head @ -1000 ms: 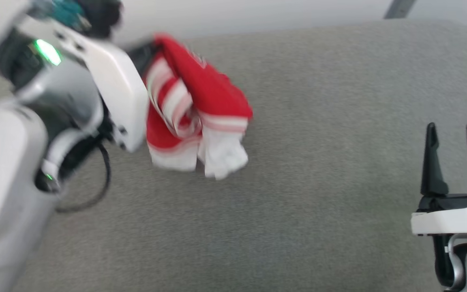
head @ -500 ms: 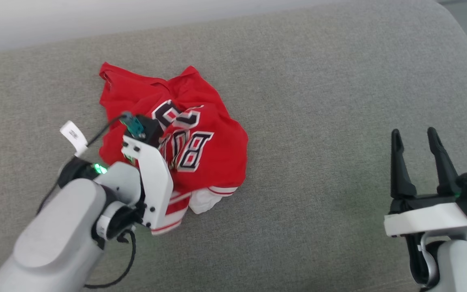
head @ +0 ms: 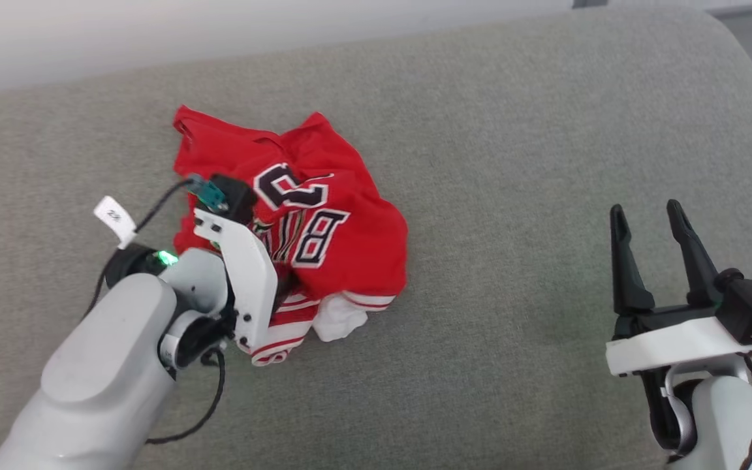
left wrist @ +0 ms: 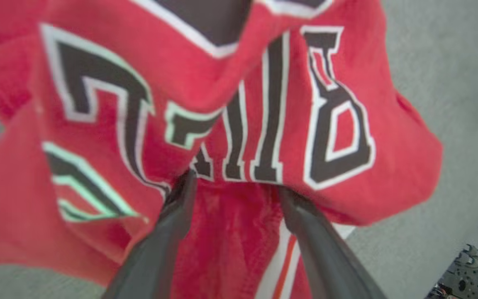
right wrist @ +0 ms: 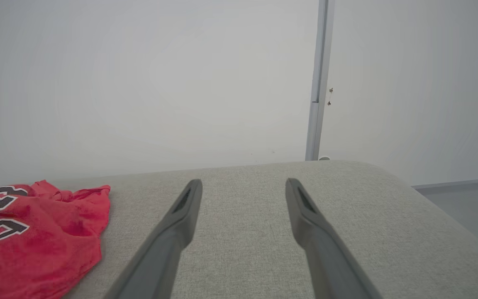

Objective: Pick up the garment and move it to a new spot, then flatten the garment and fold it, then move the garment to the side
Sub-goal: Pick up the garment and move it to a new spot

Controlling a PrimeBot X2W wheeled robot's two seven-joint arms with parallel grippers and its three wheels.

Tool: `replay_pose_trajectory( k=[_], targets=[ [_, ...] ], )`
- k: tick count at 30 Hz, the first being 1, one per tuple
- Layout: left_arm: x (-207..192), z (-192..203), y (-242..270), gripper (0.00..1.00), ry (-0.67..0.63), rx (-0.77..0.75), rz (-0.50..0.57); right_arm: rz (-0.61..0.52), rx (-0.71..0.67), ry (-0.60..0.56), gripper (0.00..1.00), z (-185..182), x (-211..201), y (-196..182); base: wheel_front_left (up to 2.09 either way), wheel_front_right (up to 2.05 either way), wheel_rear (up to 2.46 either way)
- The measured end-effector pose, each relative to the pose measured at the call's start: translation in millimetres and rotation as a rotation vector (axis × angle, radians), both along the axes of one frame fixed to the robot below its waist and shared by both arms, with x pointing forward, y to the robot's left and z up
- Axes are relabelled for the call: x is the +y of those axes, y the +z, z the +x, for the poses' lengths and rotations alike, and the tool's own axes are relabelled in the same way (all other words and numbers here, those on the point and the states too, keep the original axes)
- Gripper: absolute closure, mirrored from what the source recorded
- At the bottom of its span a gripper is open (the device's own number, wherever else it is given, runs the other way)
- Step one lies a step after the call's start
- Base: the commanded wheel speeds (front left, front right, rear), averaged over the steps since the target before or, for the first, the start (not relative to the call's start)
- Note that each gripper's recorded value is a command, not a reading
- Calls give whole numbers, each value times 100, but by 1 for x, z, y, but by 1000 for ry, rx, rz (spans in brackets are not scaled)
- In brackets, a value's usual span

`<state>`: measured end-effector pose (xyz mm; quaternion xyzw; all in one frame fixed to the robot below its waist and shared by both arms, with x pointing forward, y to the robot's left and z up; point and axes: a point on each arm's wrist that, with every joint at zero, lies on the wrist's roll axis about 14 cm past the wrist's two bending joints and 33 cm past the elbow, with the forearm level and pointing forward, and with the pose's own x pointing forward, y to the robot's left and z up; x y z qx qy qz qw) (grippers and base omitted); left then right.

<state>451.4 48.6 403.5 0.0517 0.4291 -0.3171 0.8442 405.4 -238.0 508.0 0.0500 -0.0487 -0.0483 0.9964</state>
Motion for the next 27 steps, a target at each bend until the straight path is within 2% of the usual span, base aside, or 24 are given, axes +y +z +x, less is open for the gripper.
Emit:
replay_pose_trajectory(
  k=[8,13,17,27],
  targets=[
    [16,23,74,0,106,-314,-189,-23,-19,30,0,-5,2,9,0,0,0],
    [48,26,114,0,218,-531,-288,-30,-32,59,0,-6,8,14,0,0,0],
    [84,16,131,0,337,-694,-329,-36,-31,86,0,-6,15,15,0,0,0],
    [143,-26,131,0,517,-858,-322,-39,-43,132,0,-5,29,18,0,0,0]
  ],
)
